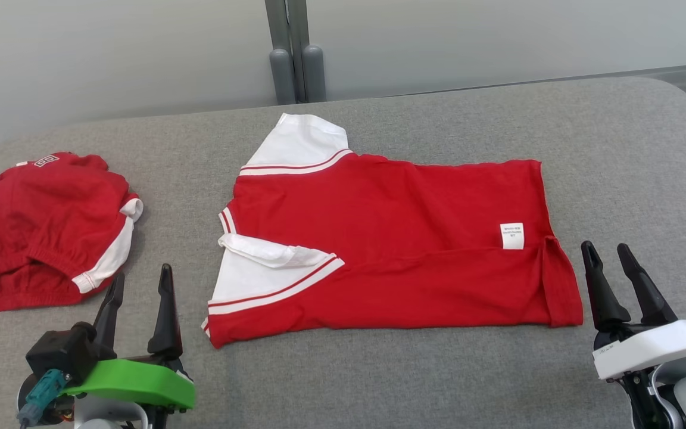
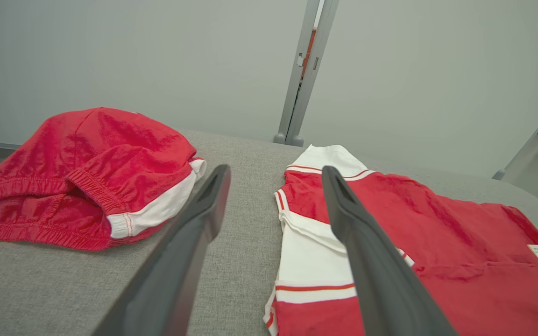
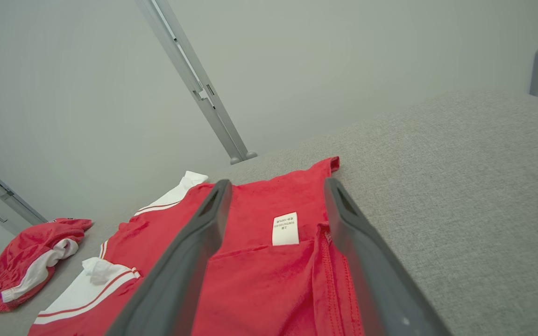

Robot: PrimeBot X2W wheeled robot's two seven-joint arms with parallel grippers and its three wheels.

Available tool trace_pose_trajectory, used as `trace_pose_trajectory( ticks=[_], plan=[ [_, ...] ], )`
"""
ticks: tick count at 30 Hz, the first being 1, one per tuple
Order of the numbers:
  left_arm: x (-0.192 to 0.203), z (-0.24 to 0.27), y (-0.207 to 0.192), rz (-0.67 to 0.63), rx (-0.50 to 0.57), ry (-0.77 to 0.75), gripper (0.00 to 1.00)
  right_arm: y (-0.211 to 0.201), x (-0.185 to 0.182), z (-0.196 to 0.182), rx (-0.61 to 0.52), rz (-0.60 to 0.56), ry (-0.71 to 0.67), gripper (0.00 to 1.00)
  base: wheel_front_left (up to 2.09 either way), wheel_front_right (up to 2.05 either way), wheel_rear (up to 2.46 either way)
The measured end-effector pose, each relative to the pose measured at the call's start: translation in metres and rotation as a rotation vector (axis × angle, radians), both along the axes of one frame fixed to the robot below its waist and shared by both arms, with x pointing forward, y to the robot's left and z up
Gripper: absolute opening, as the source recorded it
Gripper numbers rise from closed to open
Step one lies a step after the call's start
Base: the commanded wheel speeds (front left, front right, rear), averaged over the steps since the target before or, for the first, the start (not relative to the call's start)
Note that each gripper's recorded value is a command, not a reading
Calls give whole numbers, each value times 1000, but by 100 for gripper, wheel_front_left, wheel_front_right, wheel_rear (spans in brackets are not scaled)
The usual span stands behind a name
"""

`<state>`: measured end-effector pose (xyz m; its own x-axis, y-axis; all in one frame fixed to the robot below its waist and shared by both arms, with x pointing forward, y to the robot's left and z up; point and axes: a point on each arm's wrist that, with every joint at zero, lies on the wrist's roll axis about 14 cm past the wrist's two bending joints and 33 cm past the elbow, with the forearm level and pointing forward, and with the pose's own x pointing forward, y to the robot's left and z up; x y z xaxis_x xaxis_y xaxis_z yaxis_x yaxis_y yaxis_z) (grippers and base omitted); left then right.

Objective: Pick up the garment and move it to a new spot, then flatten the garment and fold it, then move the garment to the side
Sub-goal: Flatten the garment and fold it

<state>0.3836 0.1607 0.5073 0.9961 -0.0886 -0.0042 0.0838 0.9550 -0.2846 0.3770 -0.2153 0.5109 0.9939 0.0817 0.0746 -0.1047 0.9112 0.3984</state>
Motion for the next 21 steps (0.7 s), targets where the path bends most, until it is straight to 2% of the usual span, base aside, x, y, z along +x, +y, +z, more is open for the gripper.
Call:
trace_pose_trajectory(
  ticks=[13,16,21],
  plan=[
    [2,-12,-3,-8,0,17,100,0,0,-11,-16,4,40,100,0,0,0],
    [0,-28,-4,-24,13,79,100,0,2,-16,-35,15,67,100,0,0,0],
    [-6,-64,-13,-91,40,273,100,6,4,-50,-65,69,240,100,0,0,0]
  ],
)
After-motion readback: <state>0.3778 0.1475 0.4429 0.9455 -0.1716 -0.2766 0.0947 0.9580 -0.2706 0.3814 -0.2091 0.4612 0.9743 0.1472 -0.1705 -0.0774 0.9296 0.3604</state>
